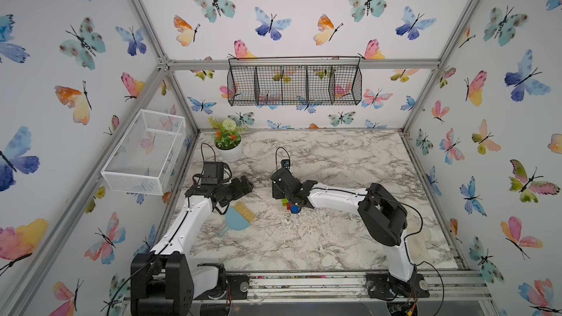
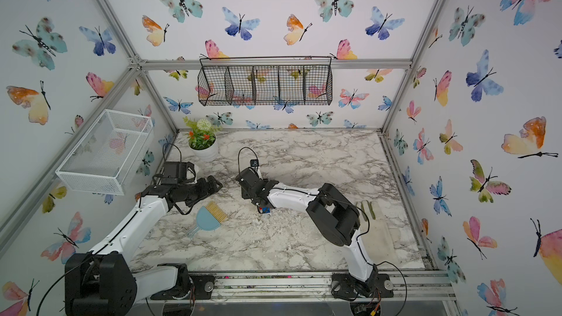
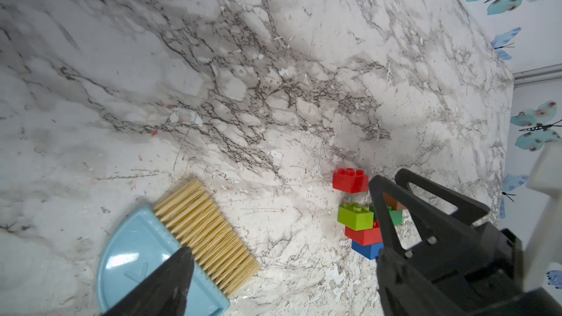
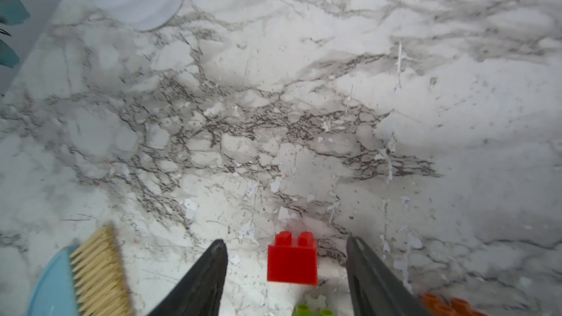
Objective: Assemble the letter v with lego
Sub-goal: Place the lego brick at the center of the board, then assemble the lego brick with the lego brick.
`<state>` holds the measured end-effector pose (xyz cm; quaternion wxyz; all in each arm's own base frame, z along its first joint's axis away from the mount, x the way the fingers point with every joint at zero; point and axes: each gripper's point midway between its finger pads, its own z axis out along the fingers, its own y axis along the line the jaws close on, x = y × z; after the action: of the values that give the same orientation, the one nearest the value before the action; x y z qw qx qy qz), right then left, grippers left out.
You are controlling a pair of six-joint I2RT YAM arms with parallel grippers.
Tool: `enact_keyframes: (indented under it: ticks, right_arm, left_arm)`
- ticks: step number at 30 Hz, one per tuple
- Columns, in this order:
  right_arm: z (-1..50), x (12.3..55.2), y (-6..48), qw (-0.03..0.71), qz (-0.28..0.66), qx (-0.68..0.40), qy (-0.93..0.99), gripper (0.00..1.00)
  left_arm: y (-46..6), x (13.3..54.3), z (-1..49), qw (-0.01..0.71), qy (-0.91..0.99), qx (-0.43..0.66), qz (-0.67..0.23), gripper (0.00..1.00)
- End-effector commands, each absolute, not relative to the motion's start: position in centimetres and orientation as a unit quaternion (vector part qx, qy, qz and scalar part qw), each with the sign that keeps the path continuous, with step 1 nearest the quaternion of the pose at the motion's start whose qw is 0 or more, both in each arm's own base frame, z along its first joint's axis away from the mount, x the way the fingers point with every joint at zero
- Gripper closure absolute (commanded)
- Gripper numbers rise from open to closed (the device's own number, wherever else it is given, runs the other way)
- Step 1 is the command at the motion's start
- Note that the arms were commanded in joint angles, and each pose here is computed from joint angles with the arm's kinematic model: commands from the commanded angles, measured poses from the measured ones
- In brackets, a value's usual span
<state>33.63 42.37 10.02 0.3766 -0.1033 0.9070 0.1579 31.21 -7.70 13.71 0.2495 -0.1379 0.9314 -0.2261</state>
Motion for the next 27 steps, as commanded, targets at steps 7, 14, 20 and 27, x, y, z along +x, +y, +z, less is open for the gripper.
enact_keyframes:
  ticks: [7, 14, 20, 27]
  right_arm:
    - [15.4, 31.8, 32.2, 0.384, 0.187, -0.049, 0.903, 0.25]
    - [14.1, 29.6, 23.6, 0.367, 0.2, -0.009, 0.909, 0.2]
    - [12.4, 28.9, 20.1, 0.356, 0.199, 0.005, 0.913, 0.2]
    - [11.7, 28.9, 20.1, 0.354, 0.214, -0.007, 0.91, 0.19]
  left_arm:
    - [-12.5, 33.5, 16.2, 0.295, 0.946, 0.075, -0.111, 0.24]
    - [-20.4, 31.2, 14.2, 0.283, 0.894, 0.342, -0.066, 0.05]
    - [-21.6, 28.4, 10.9, 0.295, 0.808, 0.507, -0.051, 0.01]
    - [-20.6, 29.6, 8.6, 0.28, 0.784, 0.554, -0.004, 0.01]
